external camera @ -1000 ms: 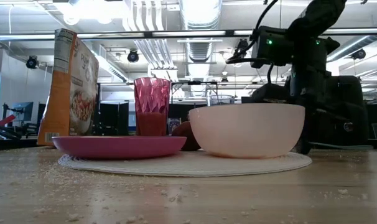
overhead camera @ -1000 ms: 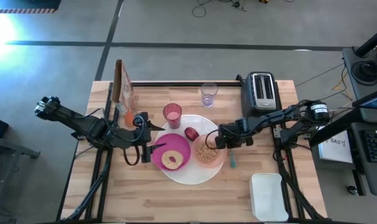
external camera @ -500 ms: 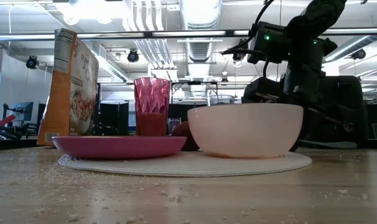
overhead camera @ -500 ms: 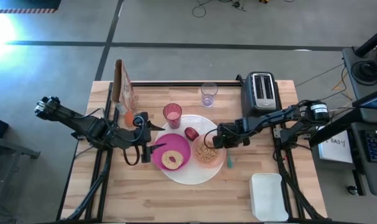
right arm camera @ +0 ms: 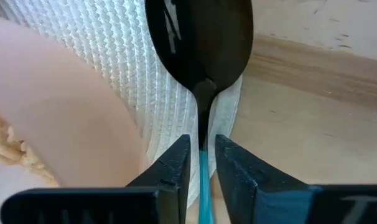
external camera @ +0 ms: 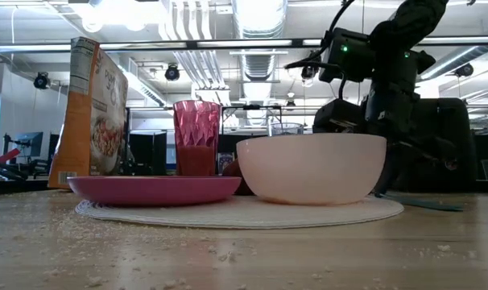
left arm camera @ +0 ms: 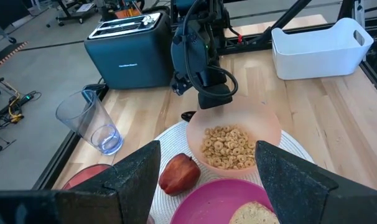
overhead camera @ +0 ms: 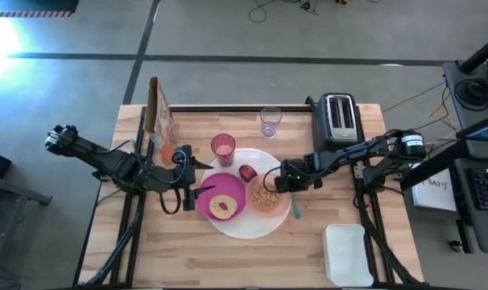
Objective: Arrange a breakfast setting
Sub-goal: Return to Home Position
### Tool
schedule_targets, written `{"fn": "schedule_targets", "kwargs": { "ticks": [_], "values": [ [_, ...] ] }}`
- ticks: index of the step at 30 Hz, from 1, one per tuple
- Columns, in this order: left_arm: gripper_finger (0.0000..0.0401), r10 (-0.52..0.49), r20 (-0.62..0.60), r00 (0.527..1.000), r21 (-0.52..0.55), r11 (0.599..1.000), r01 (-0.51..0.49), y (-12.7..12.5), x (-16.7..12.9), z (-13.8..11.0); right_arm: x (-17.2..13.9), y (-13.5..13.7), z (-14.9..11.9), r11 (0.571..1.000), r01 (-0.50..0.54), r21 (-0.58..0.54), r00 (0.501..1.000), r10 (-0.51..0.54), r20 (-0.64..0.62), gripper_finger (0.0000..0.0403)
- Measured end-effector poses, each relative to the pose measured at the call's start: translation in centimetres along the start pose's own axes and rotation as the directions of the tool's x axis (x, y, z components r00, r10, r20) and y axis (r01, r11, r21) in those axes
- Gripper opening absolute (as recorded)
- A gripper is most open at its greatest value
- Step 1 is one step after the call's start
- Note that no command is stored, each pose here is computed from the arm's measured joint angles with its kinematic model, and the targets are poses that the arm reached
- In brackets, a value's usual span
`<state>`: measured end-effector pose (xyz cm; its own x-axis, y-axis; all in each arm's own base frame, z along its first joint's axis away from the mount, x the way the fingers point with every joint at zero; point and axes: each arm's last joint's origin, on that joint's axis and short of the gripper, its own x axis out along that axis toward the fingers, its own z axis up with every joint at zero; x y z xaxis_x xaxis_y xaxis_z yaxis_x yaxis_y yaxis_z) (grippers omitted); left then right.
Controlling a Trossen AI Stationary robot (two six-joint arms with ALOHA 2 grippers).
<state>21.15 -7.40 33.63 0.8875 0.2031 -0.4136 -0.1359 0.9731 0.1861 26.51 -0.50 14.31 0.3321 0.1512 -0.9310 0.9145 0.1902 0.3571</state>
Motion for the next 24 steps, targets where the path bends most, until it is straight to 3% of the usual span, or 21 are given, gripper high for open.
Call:
{"fn": "schedule_targets", "kwargs": {
  "ticks": [14, 20, 24],
  "values": [
    [0.0245, -0.003, 0.032, 0.999, -0.021, 1.0, 0.003, 0.6, -1.0, 0.4, -5.3, -0.6, 0.2, 0.987, -0.112, -0.112, 0.993, 0.116, 0.031, 0.007],
    [0.0245, -0.005, 0.074, 0.997, -0.051, 0.999, 0.009, 1.3, -2.2, 1.0, -8.3, -1.3, 0.0, 0.958, -0.13, -0.254, 0.975, 0.17, 0.144, 0.0066],
    [0.0245, -0.006, 0.092, 0.996, -0.087, 0.996, 0.014, 1.9, -3.1, 1.1, -10.4, -1.6, -0.5, 0.914, -0.173, -0.367, 0.95, 0.253, 0.182, 0.006]
  ]
}}
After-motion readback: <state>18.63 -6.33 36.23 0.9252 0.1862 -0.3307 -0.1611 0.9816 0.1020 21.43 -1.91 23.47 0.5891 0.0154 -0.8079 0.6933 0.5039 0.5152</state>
